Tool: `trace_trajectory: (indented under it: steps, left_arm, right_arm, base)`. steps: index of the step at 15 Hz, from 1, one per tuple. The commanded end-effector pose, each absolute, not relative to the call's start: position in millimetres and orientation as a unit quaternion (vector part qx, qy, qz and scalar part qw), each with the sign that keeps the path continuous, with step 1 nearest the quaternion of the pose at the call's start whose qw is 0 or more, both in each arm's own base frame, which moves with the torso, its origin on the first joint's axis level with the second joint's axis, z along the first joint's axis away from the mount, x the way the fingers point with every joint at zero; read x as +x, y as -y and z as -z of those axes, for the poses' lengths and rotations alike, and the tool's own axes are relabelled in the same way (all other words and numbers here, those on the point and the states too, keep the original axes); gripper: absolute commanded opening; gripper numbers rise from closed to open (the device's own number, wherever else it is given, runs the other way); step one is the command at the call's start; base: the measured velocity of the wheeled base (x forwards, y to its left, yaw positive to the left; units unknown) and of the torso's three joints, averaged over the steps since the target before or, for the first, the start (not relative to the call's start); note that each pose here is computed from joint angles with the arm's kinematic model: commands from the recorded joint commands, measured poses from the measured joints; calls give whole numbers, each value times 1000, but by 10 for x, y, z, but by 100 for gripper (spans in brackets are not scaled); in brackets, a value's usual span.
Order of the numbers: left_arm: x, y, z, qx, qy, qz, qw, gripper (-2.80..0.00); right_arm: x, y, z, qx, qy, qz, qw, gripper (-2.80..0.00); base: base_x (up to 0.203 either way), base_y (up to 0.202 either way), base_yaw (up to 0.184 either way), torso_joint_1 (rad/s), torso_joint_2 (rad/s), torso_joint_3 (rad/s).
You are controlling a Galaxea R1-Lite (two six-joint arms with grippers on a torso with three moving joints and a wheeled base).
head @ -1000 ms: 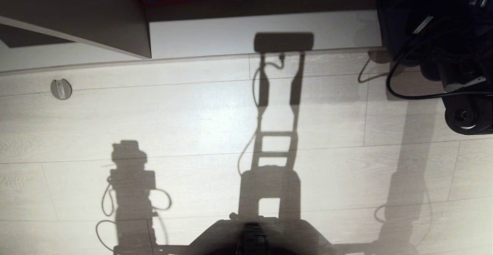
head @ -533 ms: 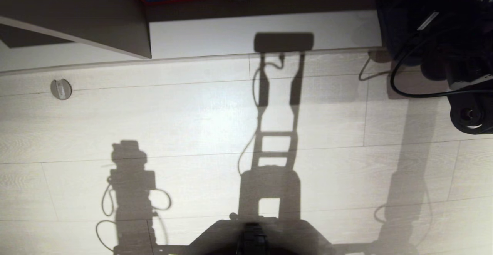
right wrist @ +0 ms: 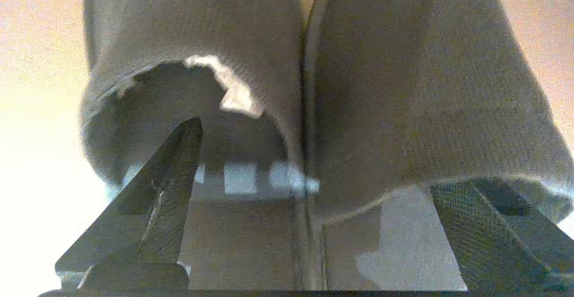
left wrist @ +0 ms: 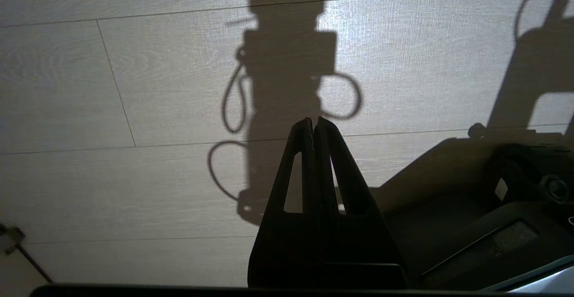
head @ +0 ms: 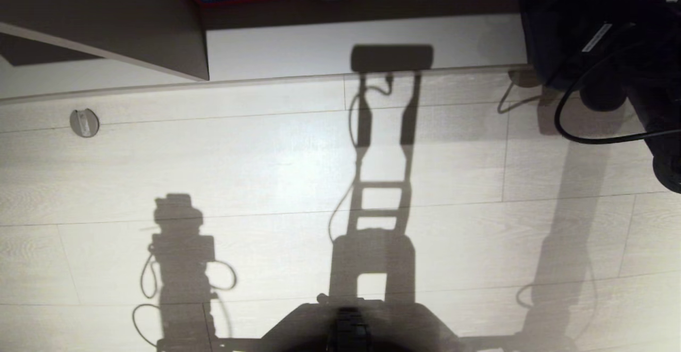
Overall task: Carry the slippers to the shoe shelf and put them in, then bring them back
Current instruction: Place the slippers into the shoe cabinet
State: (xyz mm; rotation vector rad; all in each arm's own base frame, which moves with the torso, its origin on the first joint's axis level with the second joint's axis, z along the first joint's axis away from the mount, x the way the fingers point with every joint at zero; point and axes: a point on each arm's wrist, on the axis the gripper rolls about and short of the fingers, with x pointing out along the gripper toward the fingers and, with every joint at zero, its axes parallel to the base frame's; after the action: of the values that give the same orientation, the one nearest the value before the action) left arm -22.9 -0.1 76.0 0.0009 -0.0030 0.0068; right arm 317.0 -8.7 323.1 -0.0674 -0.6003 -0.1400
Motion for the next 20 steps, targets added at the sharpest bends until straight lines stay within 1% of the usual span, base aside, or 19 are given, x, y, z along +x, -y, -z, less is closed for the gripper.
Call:
trace_trajectory:
  steps: [1,11,17,20]
  left_arm:
    - [-228,1,-758,1,2,-4,1000,-280]
    - [-229,1,-761,0,2,-4,1000,-280]
    - [-229,1,-761,0,2,-4,1000,-280]
    - [-229,1,-761,0,2,-4,1000,-280]
  right_arm:
    - [3037,77,-3324,-33,307,68,949,0]
    - [2531,-26,-3388,-26,264,41,963,0]
    - [2055,-102,-3407,-25,231,14,973,0]
    - [1736,-98,-3451,-25,221,9,975,0]
  base:
    - [0,0,0,0,0,0]
    - [0,0,0,0,0,0]
    - [0,0,0,0,0,0]
    - [0,0,0,0,0,0]
